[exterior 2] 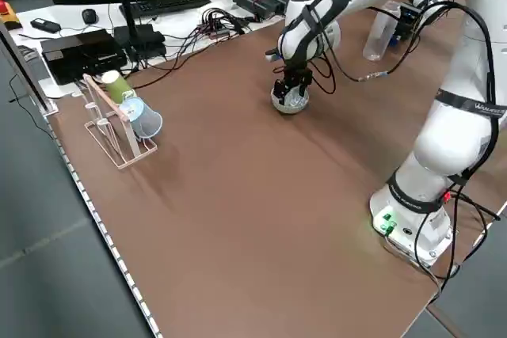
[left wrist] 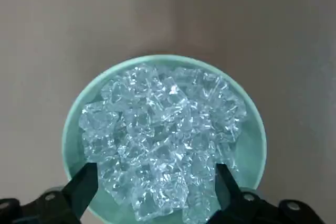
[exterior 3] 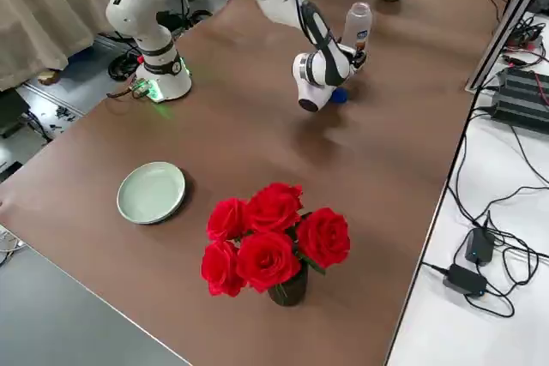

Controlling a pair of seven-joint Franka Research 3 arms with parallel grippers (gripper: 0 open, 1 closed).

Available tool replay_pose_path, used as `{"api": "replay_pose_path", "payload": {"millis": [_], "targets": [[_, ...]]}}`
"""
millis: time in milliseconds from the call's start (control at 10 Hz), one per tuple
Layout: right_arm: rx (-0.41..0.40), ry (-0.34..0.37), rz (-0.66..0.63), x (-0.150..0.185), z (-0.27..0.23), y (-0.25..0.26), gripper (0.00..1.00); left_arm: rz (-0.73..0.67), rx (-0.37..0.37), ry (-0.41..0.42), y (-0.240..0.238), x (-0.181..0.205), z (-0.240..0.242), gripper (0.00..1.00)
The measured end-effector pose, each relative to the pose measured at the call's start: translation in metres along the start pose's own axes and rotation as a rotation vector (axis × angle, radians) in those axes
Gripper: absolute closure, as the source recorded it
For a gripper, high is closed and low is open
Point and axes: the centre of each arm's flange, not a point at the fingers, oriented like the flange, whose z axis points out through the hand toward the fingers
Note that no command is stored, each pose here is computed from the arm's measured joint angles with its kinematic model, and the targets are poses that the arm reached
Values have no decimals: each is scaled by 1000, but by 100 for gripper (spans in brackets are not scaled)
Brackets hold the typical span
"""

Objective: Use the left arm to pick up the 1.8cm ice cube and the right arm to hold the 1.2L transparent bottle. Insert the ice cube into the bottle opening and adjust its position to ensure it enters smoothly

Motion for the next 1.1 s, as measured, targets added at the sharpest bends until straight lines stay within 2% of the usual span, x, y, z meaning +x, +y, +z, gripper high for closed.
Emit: {"api": "replay_pose_path", "payload": {"millis": [100, 300, 400, 800, 1100], "targets": [[0, 1, -1, 0, 0, 1, 0, 0, 0, -1, 0, 0, 0, 4], [-1, 2, -4, 1, 1, 2, 0, 0, 0, -2, 0, 0, 1, 14], [-2, 2, -5, 1, 1, 2, 0, 1, 0, -2, 1, 0, 1, 32], [-9, 6, -10, 3, 0, 5, 0, 1, 0, -1, 1, 0, 1, 59], [-11, 6, -11, 3, -1, 6, 0, 1, 0, -1, 1, 0, 1, 59]]}}
